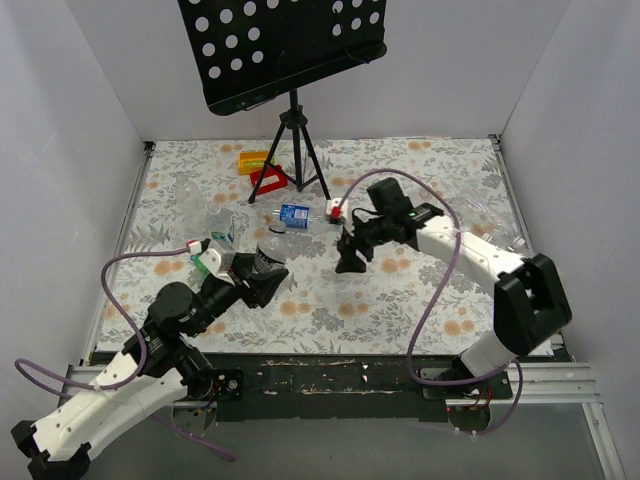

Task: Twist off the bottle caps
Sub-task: Place the bottle cap at the center of the board, then place the plastic bottle at the center of the board.

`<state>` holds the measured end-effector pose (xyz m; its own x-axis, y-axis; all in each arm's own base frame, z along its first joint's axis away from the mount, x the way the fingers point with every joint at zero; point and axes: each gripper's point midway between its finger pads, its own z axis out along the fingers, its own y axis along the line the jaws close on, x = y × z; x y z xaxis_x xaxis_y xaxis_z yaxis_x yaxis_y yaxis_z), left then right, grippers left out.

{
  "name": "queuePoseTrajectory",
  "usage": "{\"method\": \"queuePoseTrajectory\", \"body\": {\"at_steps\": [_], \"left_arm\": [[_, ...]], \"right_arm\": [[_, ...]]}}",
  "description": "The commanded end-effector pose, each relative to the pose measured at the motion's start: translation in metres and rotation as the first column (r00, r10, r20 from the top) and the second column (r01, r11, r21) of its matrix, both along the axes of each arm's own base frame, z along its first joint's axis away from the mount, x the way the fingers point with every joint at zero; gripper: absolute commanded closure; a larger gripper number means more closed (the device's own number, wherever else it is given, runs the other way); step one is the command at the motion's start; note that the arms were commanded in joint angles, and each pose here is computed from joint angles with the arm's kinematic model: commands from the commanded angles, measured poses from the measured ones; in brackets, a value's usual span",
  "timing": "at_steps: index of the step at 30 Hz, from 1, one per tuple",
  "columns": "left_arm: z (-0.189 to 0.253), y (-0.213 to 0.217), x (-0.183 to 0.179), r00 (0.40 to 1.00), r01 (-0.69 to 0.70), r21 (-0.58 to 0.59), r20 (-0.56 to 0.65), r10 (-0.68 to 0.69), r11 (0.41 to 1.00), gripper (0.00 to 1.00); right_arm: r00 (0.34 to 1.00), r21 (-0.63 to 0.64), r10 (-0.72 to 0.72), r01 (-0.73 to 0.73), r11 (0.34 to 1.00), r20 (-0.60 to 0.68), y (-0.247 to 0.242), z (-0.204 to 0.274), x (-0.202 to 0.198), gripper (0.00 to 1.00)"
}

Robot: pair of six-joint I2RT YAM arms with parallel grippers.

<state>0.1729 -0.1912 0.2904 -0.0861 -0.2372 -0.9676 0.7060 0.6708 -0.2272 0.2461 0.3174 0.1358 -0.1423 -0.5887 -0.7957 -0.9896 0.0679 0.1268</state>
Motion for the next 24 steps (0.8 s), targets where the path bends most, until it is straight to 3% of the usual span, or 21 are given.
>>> {"method": "queuePoseTrajectory", "body": {"at_steps": [1, 7, 12, 17, 23, 24], "left_arm": [[-0.011, -0.033, -0.009, 0.987, 0.158, -0.009, -0.015, -0.158, 0.987, 0.92], [-0.038, -0.067, -0.009, 0.956, 0.281, -0.008, -0.088, -0.28, 0.96, 0.92], [-0.043, -0.079, 0.0, 0.952, 0.282, -0.048, -0.107, -0.285, 0.958, 0.92], [-0.039, -0.08, 0.016, 0.971, 0.207, -0.119, -0.092, -0.219, 0.971, 0.92], [-0.03, -0.083, 0.032, 0.982, 0.138, -0.207, -0.1, -0.161, 0.969, 0.92], [-0.029, -0.083, 0.035, 0.984, 0.123, -0.222, -0.102, -0.148, 0.967, 0.92]], "right_arm": [[0.983, 0.13, 0.178, -0.172, 0.977, -0.036, -0.039, 0.014, -0.049, 0.31], [0.965, 0.308, 0.26, -0.241, 0.92, -0.02, -0.047, 0.036, -0.084, 0.31], [0.947, 0.437, 0.304, -0.232, 0.869, -0.102, -0.044, 0.041, -0.102, 0.31], [0.96, 0.476, 0.256, -0.173, 0.862, -0.113, -0.035, 0.054, -0.089, 0.31], [0.95, 0.503, 0.153, 0.004, 0.864, -0.271, -0.02, 0.079, -0.067, 0.3], [0.94, 0.511, 0.149, 0.031, 0.859, -0.306, -0.017, 0.084, -0.065, 0.27]]}}
